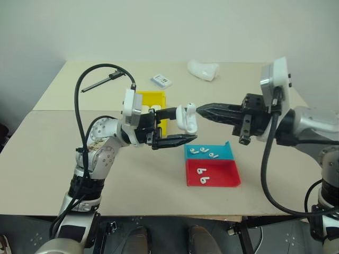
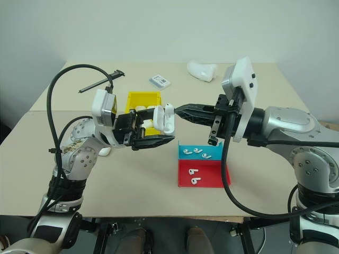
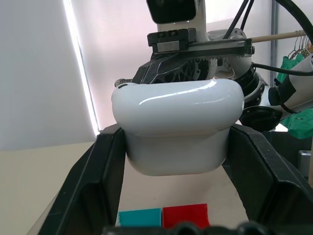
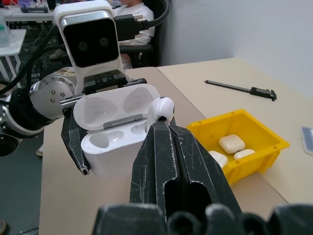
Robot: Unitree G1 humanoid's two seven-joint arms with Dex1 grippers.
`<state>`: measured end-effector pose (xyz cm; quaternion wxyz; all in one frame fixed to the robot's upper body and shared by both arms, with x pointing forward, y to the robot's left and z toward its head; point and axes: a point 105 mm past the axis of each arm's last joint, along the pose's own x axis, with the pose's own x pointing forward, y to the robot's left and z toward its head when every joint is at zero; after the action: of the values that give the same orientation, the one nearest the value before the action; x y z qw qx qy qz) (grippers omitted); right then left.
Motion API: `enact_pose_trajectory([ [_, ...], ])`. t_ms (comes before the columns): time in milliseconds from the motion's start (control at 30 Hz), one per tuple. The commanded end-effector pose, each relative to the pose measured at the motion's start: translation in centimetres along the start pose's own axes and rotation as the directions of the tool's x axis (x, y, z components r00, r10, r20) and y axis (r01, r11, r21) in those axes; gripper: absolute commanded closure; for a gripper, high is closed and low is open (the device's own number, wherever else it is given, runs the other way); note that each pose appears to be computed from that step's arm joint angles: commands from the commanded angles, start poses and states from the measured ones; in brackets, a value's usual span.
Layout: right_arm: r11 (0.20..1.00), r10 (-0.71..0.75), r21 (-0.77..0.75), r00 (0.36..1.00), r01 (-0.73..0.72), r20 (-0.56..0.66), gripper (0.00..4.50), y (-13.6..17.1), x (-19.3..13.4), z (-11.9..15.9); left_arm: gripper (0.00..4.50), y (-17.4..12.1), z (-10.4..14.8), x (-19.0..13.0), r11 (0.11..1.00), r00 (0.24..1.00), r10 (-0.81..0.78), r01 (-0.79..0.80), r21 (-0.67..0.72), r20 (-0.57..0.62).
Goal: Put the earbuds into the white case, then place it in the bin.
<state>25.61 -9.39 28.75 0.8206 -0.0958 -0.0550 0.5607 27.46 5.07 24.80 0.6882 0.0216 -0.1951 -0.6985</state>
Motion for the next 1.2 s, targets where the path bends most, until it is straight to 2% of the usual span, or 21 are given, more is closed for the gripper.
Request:
enact_pose_trajectory([
  [33, 0.998, 0.022, -0.057, 0.999, -0.020, 0.033, 4.44, 0.8, -0.3, 1.2, 1.69, 0.0, 0.8, 0.3, 0.999, 1.000, -0.016, 0.015, 0.040, 0.009],
  [900, 0.995, 0.043, -0.092, 0.999, -0.043, 0.005, 4.44, 1.3, -0.4, 1.0, 1.69, 0.1, 1.0, 0.3, 0.999, 1.000, -0.021, 0.020, 0.050, 0.014],
  [1067, 0.993, -0.029, -0.114, 0.999, 0.032, 0.027, 4.44, -0.4, -1.8, 1.7, 1.69, 0.1, 1.0, -0.4, 0.999, 1.000, -0.008, 0.008, 0.052, -0.003],
  [1133, 0.986, -0.057, -0.157, 0.997, 0.050, -0.044, 4.44, -1.5, -2.4, 1.0, 1.69, 0.1, 1.2, -0.9, 0.999, 1.000, -0.004, 0.004, 0.053, -0.009],
  [1200, 0.969, -0.077, -0.245, 0.975, 0.023, -0.211, 4.44, -2.7, -2.6, -1.2, 1.69, 0.0, 1.2, -1.2, 0.999, 1.000, -0.004, 0.005, 0.054, -0.016],
])
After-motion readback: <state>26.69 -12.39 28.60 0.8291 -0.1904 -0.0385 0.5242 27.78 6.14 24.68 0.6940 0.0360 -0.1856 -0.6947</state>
